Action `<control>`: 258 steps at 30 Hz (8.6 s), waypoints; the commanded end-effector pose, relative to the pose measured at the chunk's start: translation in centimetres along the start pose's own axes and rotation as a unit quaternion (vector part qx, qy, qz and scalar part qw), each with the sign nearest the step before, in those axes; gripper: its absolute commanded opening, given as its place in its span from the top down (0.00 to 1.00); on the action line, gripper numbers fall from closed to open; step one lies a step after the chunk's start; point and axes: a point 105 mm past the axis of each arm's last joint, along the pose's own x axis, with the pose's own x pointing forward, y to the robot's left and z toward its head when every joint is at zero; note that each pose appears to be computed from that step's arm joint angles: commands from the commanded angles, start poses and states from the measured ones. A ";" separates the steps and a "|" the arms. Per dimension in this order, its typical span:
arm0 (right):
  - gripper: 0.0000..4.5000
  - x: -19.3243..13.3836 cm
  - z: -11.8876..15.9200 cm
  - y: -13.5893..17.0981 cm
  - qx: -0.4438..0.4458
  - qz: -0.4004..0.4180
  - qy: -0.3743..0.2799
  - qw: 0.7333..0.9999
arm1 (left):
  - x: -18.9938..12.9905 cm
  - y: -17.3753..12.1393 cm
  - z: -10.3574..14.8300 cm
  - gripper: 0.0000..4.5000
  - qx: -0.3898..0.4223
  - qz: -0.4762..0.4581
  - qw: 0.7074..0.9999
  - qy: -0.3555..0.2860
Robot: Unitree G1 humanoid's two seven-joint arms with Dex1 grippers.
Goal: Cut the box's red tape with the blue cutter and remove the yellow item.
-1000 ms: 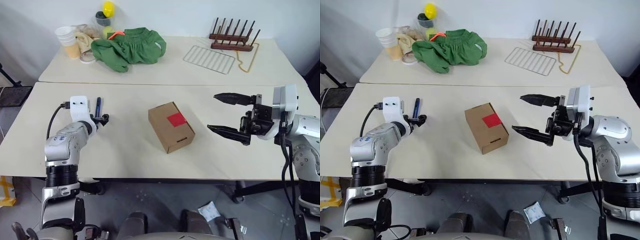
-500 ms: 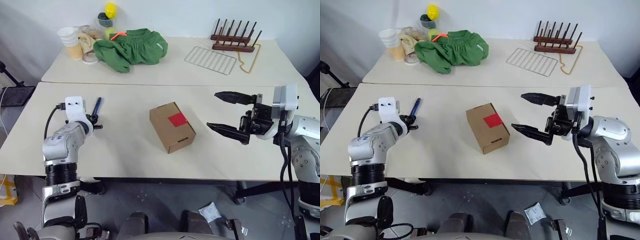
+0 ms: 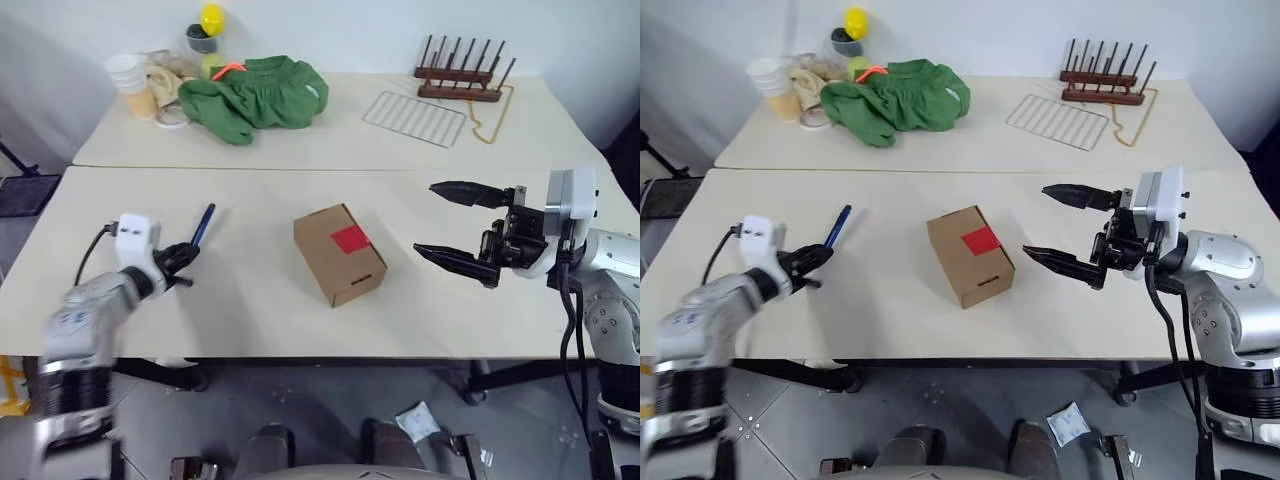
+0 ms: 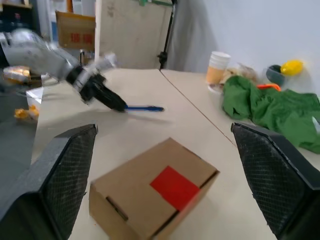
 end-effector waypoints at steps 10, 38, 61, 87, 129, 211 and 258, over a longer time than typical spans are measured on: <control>0.00 0.3 -1.8 7.3 0.071 0.103 0.096 0.987 | 3.2 -14.3 1.7 0.90 0.208 -0.394 0.894 0.045; 0.99 1.1 -11.0 9.0 0.070 0.055 0.311 0.946 | 10.6 -21.9 0.2 0.90 0.251 -0.359 0.884 0.165; 0.99 0.1 -10.3 7.4 0.104 0.043 0.309 0.945 | 10.1 -21.8 0.2 0.90 0.247 -0.349 0.886 0.177; 0.99 3.1 -13.1 8.9 0.123 0.076 0.303 0.942 | 10.4 -21.8 0.8 0.90 0.248 -0.341 0.892 0.165; 0.99 3.9 -13.4 7.7 0.112 0.091 0.296 0.944 | 10.7 -21.4 1.2 0.90 0.255 -0.338 0.891 0.163; 0.75 4.1 -7.5 5.9 0.510 -0.066 0.305 0.801 | 8.8 -21.5 6.1 0.90 0.424 -0.303 0.846 -0.115; 0.14 4.4 -6.4 5.9 0.514 -0.039 0.287 0.807 | 7.8 -21.9 4.6 0.90 0.404 -0.332 0.847 -0.096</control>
